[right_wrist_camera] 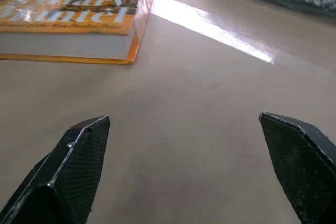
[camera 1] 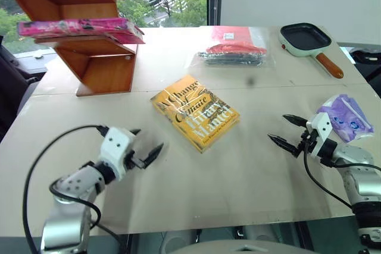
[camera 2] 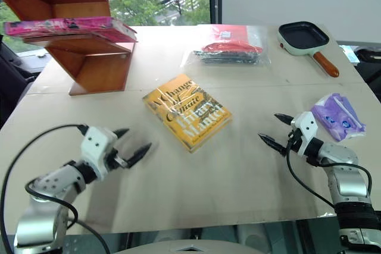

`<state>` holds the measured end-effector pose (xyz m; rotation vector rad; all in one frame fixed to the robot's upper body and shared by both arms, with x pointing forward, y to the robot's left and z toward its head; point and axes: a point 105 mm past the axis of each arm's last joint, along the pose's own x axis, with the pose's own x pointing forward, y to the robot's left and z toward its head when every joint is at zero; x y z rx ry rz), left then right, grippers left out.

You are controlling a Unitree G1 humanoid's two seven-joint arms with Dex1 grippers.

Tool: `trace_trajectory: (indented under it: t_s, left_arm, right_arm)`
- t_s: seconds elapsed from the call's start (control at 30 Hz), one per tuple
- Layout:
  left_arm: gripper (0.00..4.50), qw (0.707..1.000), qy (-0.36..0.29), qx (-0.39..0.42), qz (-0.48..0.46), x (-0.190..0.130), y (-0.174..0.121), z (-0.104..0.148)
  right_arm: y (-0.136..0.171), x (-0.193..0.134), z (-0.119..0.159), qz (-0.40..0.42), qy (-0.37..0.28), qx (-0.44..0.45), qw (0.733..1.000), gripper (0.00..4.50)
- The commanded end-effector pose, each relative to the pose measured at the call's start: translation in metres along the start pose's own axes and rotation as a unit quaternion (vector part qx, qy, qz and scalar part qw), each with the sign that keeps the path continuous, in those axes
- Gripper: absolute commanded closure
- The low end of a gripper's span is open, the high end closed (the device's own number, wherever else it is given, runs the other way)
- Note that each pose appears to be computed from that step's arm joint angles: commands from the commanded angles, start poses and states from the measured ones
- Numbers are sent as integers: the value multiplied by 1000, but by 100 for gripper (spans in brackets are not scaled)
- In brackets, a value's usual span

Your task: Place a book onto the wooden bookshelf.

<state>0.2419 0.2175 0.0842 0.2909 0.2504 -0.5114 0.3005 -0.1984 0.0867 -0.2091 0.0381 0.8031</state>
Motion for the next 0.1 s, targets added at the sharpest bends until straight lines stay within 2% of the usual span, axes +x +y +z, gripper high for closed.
trace_trajectory:
  t_s: [0.03,0.1]
  left_arm:
    - [1,999,-36,-8,-13,1,-3,6]
    - [1,999,-39,-10,-22,2,-6,6]
  right_arm:
    - [3,-3,1,-8,-10,-12,1000,0]
    - [5,-4,-1,-9,-10,-11,1000,0]
